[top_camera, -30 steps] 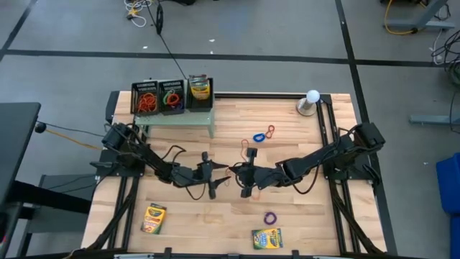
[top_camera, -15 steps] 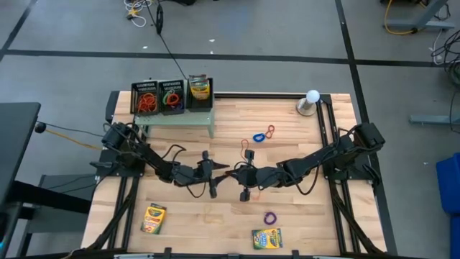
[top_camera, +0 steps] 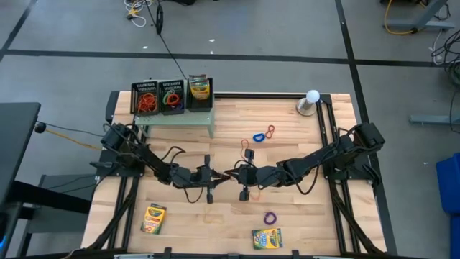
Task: Pick & Place Office Desk Supplies
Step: Put the red rubber band into the left black bin on the shelf
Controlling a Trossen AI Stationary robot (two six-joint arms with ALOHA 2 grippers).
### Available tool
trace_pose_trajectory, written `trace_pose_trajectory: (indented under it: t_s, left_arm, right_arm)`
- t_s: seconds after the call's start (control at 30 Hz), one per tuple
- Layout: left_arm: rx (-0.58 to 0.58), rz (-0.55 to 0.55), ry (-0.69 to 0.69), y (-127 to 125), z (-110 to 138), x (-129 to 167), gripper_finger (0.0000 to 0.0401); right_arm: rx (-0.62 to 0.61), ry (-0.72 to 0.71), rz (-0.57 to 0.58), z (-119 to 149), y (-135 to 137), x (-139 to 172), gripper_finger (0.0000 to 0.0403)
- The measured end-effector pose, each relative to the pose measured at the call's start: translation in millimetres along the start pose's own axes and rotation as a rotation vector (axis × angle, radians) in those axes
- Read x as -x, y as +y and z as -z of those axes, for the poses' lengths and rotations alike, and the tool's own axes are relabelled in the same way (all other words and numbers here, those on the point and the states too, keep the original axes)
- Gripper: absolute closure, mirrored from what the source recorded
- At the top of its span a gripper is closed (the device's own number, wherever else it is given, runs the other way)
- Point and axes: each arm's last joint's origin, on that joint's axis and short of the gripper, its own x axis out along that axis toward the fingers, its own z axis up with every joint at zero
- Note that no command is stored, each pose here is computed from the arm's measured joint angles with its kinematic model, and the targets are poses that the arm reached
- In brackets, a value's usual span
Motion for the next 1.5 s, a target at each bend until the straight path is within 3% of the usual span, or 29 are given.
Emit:
trace_pose_trajectory:
  t_s: [0.17,0.37,0.5,0.67,0.9,1.1,1.5]
  left_arm:
    - [-0.014,-0.096,0.026,1,-1,5,0.0396]
    - [-0.055,-0.201,0.077,-1,-8,20,0.0397]
    - [-0.062,-0.287,0.118,-1,-20,32,0.0397]
    - [-0.013,-0.335,0.170,3,-35,51,0.0397]
    - [0.058,-0.383,0.171,16,-59,72,0.0397]
    - [0.062,-0.408,0.117,32,-97,85,0.0397]
    - [0.040,-0.618,0.085,78,-166,124,0.0397]
  right_arm:
    - [-0.005,0.001,0.004,0,0,0,0.0377]
    - [0.051,0.064,0.144,6,-1,2,0.0321]
    - [0.102,0.121,0.152,12,-1,3,0.0306]
    - [0.115,0.140,0.135,14,-1,3,0.0327]
    - [0.119,0.143,0.097,14,0,3,0.0394]
    - [0.096,0.160,0.093,16,1,3,0.0388]
    - [0.066,0.168,0.078,17,1,4,0.0395]
